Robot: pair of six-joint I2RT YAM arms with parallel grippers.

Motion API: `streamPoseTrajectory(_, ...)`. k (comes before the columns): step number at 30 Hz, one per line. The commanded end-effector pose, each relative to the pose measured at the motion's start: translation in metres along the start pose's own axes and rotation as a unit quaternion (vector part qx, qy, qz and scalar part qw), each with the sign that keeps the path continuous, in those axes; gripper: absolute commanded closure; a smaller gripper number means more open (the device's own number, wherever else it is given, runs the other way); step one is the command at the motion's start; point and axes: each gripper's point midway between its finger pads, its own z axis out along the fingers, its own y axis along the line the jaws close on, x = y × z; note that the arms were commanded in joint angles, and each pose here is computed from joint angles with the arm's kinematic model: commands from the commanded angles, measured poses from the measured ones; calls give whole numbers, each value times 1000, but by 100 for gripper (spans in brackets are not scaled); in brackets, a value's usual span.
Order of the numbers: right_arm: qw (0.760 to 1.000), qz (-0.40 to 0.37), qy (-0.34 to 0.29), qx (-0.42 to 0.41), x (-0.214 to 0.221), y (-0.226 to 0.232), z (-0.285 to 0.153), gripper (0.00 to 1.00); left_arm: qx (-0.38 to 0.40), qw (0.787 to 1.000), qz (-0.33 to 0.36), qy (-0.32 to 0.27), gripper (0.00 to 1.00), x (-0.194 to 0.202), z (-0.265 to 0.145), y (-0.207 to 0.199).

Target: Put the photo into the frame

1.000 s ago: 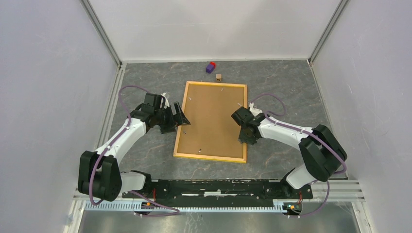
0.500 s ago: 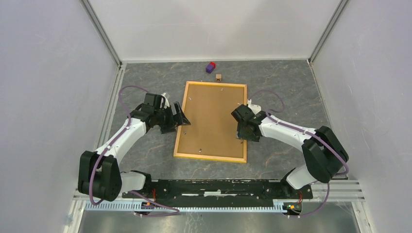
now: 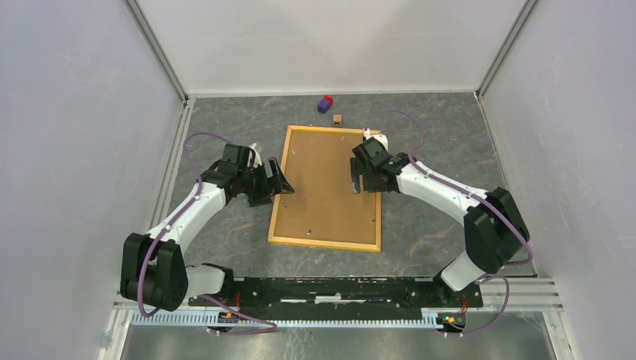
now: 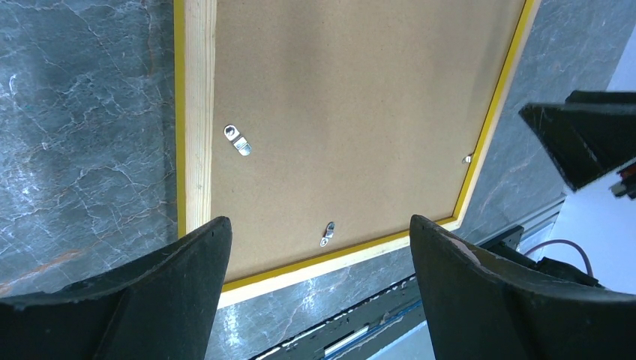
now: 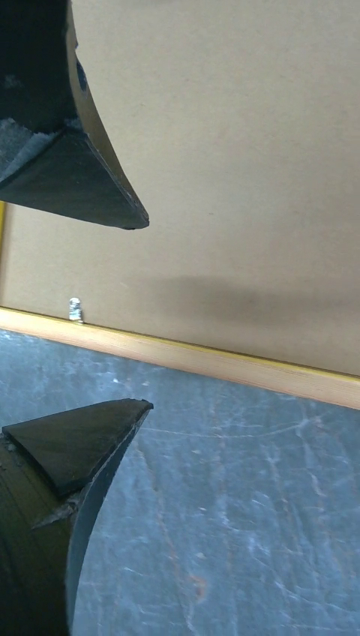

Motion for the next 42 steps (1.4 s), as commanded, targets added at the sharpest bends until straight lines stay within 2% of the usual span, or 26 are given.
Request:
streamPoseTrajectory(1, 1000, -17, 1, 22, -25, -12, 18, 11, 12, 1000, 1, -14, 7, -7, -3, -9)
streamPoseTrajectory(5, 999, 23, 14, 25, -47, -20, 37, 12, 13, 1000, 2, -15, 7, -7, -5, -9)
streamPoseTrajectory(12, 996, 88, -5, 28, -80, -24, 67, 16, 24, 1000, -3, 3, 7, -4, -2, -13)
streamPoseTrajectory(18, 998, 60, -10, 15, -98, -16, 95, 29, 29, 1000, -6, 11, 7, -2, 0, -14)
streamPoseTrajectory(25, 998, 41, -12, 48, -105, -35, 111, 36, 32, 999, -8, 20, 8, 0, 2, -15)
streamPoseTrajectory(33, 999, 37, -3, 38, -101, -39, 124, 41, 32, 999, -11, 26, 8, 1, 3, -15)
streamPoseTrajectory(42, 999, 36, -5, 30, -101, -35, 130, 40, 31, 999, -10, 26, 9, 1, 4, -14)
